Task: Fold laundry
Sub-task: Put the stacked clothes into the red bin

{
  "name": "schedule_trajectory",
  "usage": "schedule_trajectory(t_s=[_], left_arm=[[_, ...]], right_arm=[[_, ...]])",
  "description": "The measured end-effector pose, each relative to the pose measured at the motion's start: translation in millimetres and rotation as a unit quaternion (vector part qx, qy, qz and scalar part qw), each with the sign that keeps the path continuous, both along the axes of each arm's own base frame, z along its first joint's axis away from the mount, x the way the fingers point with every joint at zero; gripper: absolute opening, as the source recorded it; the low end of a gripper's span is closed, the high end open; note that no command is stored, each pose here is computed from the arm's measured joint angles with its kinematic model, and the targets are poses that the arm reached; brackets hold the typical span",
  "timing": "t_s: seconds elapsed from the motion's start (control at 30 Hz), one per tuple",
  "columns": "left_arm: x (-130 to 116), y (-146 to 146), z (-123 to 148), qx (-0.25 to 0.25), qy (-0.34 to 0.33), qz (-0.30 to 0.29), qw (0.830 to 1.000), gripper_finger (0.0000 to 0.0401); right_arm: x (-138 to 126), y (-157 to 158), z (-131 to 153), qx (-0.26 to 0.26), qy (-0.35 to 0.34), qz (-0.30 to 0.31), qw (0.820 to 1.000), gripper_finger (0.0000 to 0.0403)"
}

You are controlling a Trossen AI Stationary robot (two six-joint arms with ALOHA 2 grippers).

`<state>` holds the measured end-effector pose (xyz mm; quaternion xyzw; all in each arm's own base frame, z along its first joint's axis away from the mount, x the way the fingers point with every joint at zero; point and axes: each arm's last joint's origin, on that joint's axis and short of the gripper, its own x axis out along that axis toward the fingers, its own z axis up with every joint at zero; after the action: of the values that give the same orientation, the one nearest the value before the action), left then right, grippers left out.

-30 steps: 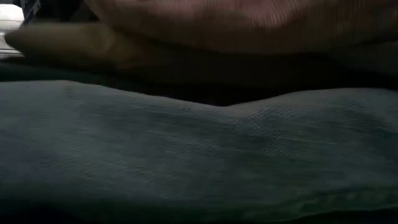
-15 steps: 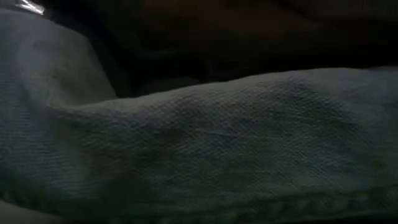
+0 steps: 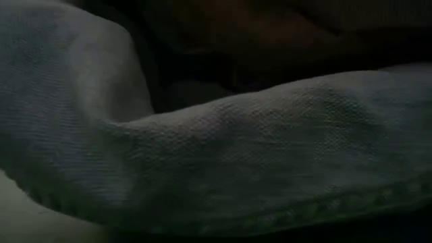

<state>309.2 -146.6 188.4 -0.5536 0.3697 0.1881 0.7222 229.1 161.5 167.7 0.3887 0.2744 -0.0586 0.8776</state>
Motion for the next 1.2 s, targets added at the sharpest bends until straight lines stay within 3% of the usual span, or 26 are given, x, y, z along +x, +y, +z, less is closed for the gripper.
schedule_trajectory(t_s=[0.57, 1.2], left_arm=[[-2.3, 11.3, 28.5, 0.002, -0.059, 0.037, 0.998, 0.0], [-4.5, 43.7, 50.4, 0.011, -0.072, 0.055, 0.996, 0.0]], right_arm=[[2.2, -18.5, 27.5, -0.007, -0.047, -0.014, 0.999, 0.0038], [34.9, -49.8, 62.4, -0.049, -0.059, -0.015, 0.997, 0.0037]])
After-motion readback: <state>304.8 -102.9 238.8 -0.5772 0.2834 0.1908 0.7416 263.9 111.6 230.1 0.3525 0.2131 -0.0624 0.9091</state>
